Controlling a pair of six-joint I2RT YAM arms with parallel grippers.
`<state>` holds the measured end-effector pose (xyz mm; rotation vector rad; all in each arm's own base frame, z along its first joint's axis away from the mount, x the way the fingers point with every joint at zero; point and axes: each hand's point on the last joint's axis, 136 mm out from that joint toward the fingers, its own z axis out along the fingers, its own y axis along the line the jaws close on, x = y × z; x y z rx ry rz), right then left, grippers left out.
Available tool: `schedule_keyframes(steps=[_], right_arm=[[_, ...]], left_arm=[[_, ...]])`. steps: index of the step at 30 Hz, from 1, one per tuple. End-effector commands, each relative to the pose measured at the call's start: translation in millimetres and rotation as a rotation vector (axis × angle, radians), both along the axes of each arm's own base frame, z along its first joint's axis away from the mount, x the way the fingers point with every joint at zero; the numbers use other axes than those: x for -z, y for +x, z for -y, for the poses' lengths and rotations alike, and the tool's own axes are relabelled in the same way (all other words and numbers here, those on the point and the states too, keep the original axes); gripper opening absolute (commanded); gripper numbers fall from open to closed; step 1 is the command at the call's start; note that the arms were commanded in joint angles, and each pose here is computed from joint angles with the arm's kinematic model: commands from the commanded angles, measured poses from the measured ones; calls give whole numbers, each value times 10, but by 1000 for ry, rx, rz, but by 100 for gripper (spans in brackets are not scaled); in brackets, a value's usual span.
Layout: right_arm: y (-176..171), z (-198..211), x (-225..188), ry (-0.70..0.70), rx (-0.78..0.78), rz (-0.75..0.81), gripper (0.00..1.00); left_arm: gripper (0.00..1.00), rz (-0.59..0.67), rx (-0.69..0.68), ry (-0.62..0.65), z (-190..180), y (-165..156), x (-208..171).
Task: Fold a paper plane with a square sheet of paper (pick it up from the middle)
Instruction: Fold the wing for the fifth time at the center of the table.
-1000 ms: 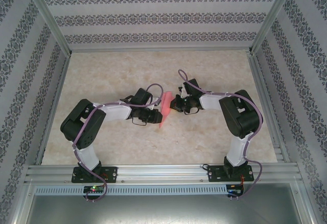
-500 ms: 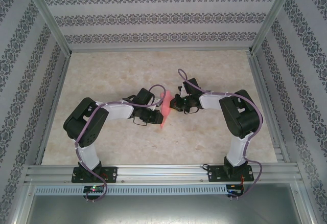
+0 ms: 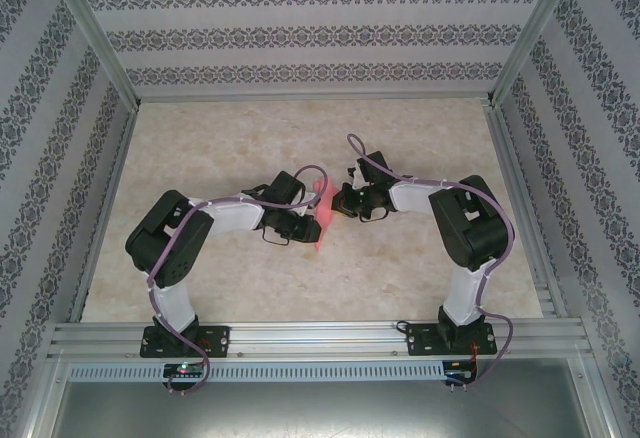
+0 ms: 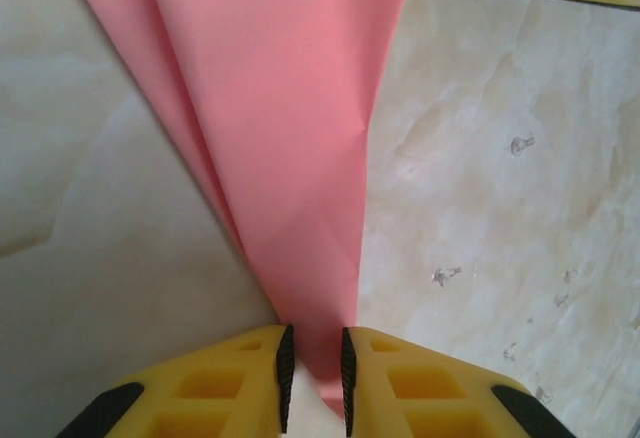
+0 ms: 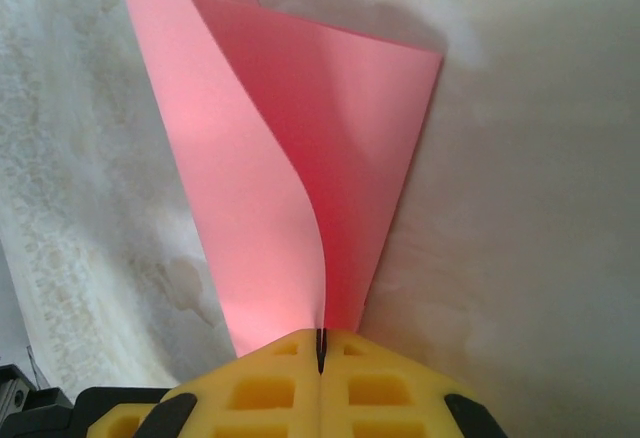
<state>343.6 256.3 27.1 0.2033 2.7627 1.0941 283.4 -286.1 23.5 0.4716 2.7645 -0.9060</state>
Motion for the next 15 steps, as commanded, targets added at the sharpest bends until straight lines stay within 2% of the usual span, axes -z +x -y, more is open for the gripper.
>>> schedule_keyframes(steps=[1,15], right_arm=[[10,-24,-29,-26,-18,25,2],[-13,1,-7,-32,-17,24,2]], left_arm=[[30,29,-34,19,-24,-8,-120],[33,20,-127,155,-95,-220,-20]])
